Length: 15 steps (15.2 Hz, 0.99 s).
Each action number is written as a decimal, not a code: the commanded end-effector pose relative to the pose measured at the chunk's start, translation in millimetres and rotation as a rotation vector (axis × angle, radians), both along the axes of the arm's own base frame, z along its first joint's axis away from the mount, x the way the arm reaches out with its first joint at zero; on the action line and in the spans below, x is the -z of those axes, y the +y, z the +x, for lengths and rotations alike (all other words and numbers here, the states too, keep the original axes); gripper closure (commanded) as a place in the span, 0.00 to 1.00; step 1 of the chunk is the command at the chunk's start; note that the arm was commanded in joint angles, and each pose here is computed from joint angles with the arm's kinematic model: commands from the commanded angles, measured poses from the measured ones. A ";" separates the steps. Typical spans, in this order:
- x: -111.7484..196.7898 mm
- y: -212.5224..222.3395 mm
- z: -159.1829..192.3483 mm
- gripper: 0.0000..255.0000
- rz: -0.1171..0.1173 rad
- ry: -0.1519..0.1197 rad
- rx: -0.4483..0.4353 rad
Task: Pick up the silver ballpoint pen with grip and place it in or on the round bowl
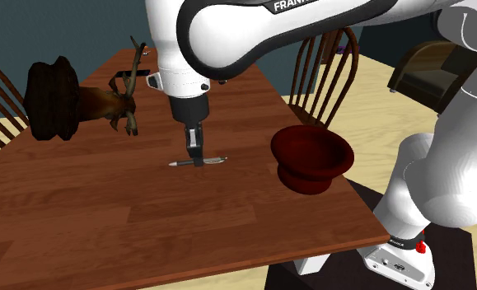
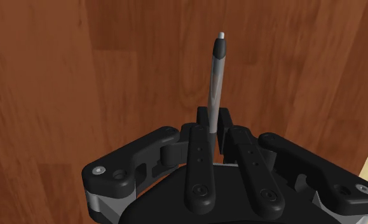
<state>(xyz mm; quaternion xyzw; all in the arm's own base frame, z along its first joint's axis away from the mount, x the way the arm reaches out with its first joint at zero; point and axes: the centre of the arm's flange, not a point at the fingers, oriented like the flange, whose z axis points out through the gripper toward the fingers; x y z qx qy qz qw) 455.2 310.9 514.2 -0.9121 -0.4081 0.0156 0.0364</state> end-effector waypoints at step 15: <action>-85.6 0.6 0.3 1.00 0.000 0.000 0.000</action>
